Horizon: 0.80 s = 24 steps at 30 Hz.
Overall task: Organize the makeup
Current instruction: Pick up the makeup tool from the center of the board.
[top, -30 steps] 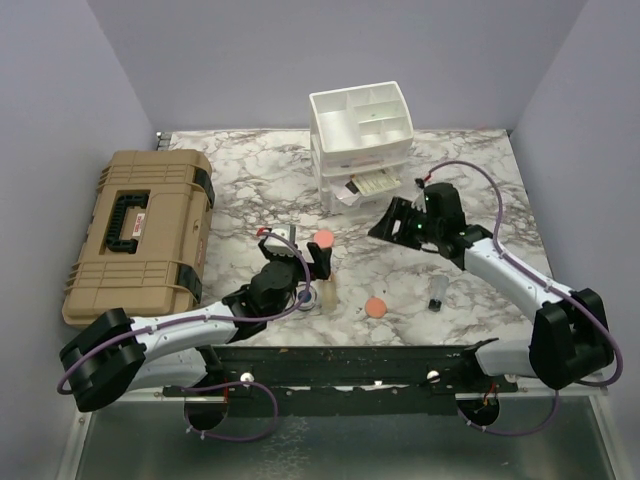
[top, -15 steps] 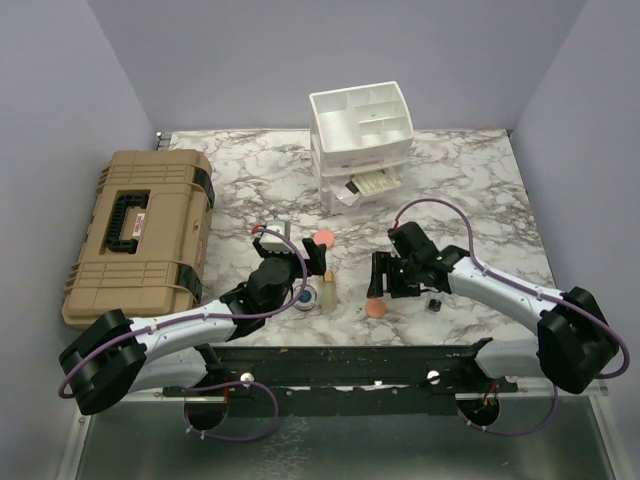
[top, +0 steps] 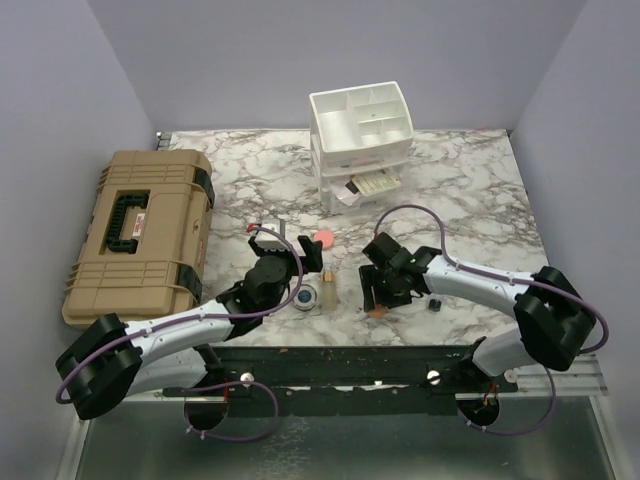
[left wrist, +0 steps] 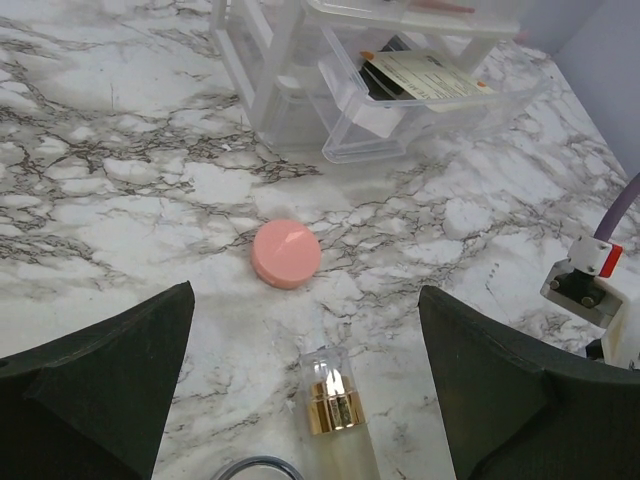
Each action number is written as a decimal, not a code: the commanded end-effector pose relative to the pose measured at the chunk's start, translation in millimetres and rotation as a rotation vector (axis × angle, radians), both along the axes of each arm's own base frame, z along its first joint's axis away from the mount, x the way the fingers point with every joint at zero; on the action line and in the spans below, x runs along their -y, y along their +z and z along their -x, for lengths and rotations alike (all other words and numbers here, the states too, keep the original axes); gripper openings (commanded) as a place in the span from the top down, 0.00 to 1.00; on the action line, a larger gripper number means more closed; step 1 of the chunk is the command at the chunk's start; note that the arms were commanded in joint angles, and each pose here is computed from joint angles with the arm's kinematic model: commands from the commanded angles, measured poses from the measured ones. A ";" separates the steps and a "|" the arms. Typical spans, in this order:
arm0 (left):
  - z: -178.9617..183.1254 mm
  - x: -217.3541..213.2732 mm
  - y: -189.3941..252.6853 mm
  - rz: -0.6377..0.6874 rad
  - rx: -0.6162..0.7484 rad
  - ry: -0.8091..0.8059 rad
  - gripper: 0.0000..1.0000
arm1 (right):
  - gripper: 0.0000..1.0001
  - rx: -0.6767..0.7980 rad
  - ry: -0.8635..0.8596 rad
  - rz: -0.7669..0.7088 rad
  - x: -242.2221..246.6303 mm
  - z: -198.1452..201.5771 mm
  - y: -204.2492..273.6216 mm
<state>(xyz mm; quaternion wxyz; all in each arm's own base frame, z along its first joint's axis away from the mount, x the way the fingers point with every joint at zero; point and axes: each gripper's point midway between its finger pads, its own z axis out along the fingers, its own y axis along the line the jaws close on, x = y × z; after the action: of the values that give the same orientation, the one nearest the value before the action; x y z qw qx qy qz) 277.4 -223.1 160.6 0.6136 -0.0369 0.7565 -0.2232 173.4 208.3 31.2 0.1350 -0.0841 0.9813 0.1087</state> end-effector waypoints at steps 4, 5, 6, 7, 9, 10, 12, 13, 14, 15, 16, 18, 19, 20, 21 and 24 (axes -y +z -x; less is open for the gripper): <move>-2.1 -3.9 11.5 0.024 0.008 0.007 0.04 | 0.35 0.023 -0.022 0.109 7.1 -5.1 -6.6; -2.0 -4.4 11.3 0.025 0.008 0.008 0.04 | 0.36 0.019 -0.026 0.123 8.9 -4.2 -8.8; -2.1 -5.1 11.0 0.026 0.007 0.009 0.04 | 0.36 0.017 -0.030 0.137 10.1 -3.6 -10.8; -1.6 -4.8 10.8 0.027 0.006 0.007 0.04 | 0.36 0.017 -0.031 0.146 10.9 -3.2 -12.3; -1.0 -5.6 9.5 0.029 0.003 0.007 0.04 | 0.37 0.014 -0.029 0.155 10.6 -1.8 -14.8; -0.8 -6.1 9.1 0.031 0.002 0.007 0.04 | 0.38 0.016 -0.028 0.155 9.7 -1.5 -15.2; 0.1 -6.5 8.5 0.036 0.000 0.006 0.04 | 0.40 0.017 -0.023 0.157 8.3 -0.3 -16.6; 0.9 -6.8 7.6 0.036 -0.002 0.005 0.04 | 0.41 0.018 -0.023 0.156 7.7 0.0 -17.2; 1.2 -7.5 7.0 0.038 -0.004 0.006 0.04 | 0.42 0.018 -0.024 0.150 6.6 0.3 -17.5; 1.7 -8.1 6.7 0.039 -0.005 0.006 0.04 | 0.43 0.017 -0.023 0.143 5.6 0.8 -18.0; 2.1 -8.6 6.4 0.041 -0.006 0.007 0.04 | 0.45 0.022 -0.029 0.141 5.5 0.0 -17.4; 2.6 -10.1 6.7 0.045 -0.005 0.010 0.04 | 0.49 0.039 -0.040 0.129 4.8 -2.2 -14.9; 2.9 -10.7 6.5 0.046 -0.006 0.011 0.04 | 0.50 0.051 -0.049 0.127 5.0 -4.0 -12.9; 3.1 -10.9 6.9 0.048 -0.005 0.012 0.04 | 0.53 0.063 -0.054 0.123 5.1 -5.8 -10.9; 3.2 -11.4 6.1 0.048 -0.007 0.014 0.04 | 0.57 0.074 -0.055 0.113 4.0 -7.4 -8.9; 3.5 -10.4 6.0 0.050 -0.009 0.010 0.04 | 0.61 0.099 -0.056 0.083 -0.8 -11.5 -3.5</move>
<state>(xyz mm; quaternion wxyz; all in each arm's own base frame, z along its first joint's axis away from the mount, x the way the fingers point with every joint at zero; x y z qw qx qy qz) 276.6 -213.5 170.2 0.6160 -0.0577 0.7504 -0.2327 174.4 205.6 19.0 0.1467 -0.0775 0.9848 0.0514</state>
